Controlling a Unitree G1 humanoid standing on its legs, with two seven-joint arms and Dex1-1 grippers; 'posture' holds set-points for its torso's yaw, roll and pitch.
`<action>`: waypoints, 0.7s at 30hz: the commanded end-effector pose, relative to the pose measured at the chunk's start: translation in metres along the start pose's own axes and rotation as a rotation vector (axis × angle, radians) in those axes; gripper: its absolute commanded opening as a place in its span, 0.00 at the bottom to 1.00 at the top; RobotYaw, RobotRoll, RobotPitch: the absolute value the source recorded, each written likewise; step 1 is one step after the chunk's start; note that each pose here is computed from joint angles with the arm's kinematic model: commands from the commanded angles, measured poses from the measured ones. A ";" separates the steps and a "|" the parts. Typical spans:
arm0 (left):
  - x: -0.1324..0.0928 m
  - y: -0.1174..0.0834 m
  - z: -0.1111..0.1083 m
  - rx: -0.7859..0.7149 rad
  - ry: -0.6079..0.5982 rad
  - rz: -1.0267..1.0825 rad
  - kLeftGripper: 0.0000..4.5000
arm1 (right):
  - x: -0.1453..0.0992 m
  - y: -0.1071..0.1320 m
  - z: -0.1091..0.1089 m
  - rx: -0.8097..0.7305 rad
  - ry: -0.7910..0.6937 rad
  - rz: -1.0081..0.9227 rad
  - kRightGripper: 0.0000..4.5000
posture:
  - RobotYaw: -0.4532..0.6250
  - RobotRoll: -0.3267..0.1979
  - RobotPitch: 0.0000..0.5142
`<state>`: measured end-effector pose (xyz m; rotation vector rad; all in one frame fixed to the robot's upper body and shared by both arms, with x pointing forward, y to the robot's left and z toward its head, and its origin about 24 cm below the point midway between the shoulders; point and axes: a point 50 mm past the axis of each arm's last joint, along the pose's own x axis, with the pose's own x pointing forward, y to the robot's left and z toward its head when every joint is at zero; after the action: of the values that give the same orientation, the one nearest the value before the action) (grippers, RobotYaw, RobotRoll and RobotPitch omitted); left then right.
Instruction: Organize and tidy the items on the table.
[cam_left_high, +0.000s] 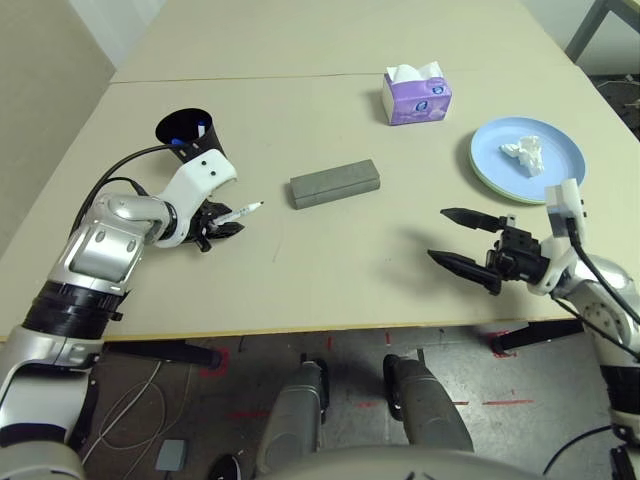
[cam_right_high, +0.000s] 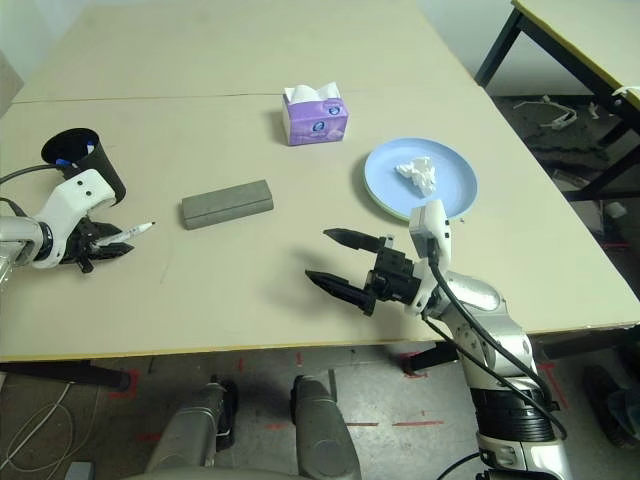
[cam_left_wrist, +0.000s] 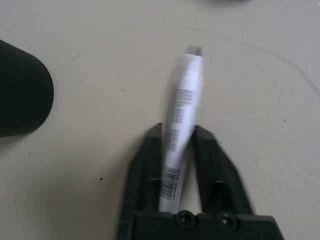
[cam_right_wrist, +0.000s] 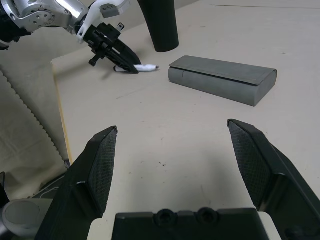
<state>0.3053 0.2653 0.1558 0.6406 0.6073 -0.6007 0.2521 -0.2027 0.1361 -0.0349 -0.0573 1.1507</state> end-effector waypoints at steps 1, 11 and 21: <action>0.001 -0.002 -0.004 -0.014 0.006 -0.010 0.06 | 0.002 0.002 0.002 -0.003 -0.006 0.013 1.00 | 0.21 0.62 0.41; -0.024 -0.006 0.042 -0.140 -0.333 -0.158 0.06 | 0.002 0.001 0.002 -0.005 -0.008 0.012 1.00 | 0.22 0.62 0.40; -0.088 0.044 0.086 -0.357 -0.943 0.172 0.06 | 0.002 -0.005 0.003 0.013 -0.053 -0.028 1.00 | 0.24 0.62 0.39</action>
<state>0.3049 0.2476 0.2750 0.0676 -0.1400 -0.6409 0.2557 -0.2016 0.1366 -0.0131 -0.0736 1.1410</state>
